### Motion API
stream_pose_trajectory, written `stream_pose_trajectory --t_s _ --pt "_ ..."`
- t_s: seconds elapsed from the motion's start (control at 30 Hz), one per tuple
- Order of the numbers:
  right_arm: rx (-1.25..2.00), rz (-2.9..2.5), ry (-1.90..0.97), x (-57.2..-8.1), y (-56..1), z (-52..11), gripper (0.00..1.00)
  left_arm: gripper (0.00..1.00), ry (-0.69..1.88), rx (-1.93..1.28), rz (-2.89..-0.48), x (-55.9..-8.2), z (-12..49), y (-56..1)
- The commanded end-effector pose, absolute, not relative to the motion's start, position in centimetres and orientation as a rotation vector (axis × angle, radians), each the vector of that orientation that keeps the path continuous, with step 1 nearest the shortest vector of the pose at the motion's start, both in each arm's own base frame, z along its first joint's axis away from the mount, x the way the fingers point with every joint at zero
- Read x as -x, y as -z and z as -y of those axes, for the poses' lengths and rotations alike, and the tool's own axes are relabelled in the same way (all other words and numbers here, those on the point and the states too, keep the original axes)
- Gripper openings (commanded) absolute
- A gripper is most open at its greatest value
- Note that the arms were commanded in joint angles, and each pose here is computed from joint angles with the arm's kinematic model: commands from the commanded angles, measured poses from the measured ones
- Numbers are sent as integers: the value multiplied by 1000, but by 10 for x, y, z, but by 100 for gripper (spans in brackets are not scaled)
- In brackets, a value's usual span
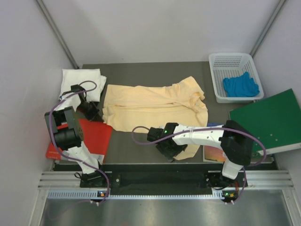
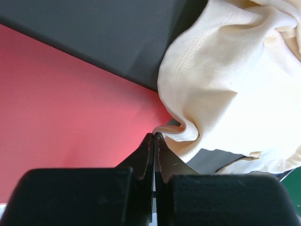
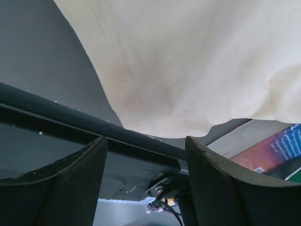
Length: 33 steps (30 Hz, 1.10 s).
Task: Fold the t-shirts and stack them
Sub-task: Grap the side of the flattened tshirt closest away from the robot with both arms
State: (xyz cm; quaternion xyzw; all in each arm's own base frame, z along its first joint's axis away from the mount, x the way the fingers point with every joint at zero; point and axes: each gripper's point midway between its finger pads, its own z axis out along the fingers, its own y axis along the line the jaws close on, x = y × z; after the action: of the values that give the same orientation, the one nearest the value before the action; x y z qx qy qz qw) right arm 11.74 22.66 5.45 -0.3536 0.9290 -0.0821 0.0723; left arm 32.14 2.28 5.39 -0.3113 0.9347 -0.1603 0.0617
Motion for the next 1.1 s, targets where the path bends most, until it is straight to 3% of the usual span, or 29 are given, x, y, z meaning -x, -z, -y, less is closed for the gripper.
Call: stream_pose_trajectory --t_s 0.0,0.2,0.33,0.37,0.43,0.47,0.57,0.67,1.07 --pt "1043 -2697 305 -124 -45 -232 67 0 534 915 -2798 -329 -24 -63" --pt "1086 -2641 411 -137 -21 -230 68 0 554 922 -2787 -333 -23 -63" --pt "1130 -2625 387 -139 -13 -238 61 0 542 924 -2778 -333 -24 -65" --pt "1140 -2623 378 -139 -11 -240 48 0 540 929 -2777 -333 -25 -65" --pt "1164 -2632 358 -136 -9 -240 39 0 530 929 -2773 -333 -27 -66" --pt "1171 -2632 355 -136 -9 -240 29 0 528 931 -2776 -332 -27 -66" --pt "1187 -2640 356 -133 -10 -237 15 0 525 934 -2771 -330 -28 -71" --pt "1171 -2645 332 -130 -25 -235 8 0 478 932 -2775 -324 -33 -80" --pt "1024 -2556 234 -145 -122 -238 0 0 436 930 -2757 -291 -32 -128"
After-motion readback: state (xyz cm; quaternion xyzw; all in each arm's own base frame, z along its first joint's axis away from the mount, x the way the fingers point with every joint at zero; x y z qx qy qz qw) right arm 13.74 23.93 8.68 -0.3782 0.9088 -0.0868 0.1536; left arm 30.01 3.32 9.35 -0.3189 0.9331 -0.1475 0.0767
